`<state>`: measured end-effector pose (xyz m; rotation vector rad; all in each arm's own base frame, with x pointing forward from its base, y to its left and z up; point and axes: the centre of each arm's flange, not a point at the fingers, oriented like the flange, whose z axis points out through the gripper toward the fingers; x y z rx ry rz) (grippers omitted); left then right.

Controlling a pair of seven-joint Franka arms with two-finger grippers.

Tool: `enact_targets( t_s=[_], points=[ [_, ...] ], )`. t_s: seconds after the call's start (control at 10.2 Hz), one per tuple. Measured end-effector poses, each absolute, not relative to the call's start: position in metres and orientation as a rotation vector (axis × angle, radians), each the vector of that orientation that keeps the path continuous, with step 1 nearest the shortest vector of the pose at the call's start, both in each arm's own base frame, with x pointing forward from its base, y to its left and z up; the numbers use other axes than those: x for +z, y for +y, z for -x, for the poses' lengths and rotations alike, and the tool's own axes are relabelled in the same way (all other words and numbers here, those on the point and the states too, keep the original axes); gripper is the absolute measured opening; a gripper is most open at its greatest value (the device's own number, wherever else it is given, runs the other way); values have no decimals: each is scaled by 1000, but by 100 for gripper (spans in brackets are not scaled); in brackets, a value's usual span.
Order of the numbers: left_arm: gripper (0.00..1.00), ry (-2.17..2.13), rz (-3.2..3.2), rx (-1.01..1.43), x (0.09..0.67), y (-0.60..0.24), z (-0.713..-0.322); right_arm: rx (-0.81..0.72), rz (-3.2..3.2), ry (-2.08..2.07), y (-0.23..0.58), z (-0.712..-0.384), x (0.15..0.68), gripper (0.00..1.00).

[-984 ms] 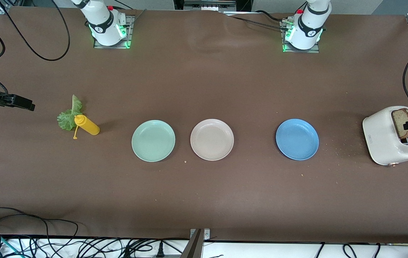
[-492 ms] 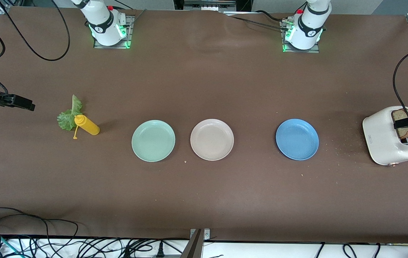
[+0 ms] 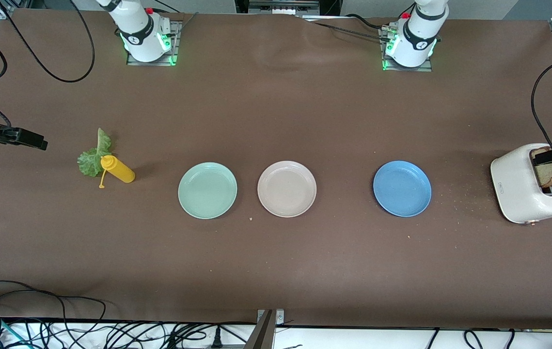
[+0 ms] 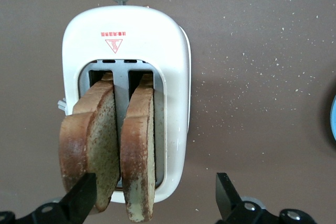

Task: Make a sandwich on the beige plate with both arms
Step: 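Move the left gripper over the toaster and lower onto a bread slice, then grasp the bread slice with the left gripper and lift it out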

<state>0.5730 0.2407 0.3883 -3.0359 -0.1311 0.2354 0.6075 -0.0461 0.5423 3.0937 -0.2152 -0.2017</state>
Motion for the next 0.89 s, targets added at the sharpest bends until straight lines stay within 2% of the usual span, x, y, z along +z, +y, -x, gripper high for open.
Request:
enact_targets(
  t_s=[0.49,0.69,0.89],
  points=[
    [95,-107,3038,215,382,232,-574,-202,-3094,-215,-46,-608,542,100],
    [88,-109,3038,191,376,235,-574,-202,-3094,-215,-46,-608,542,100],
    [75,-131,3041,188,367,245,-572,-202,-3094,-215,-46,-608,542,100]
  ],
)
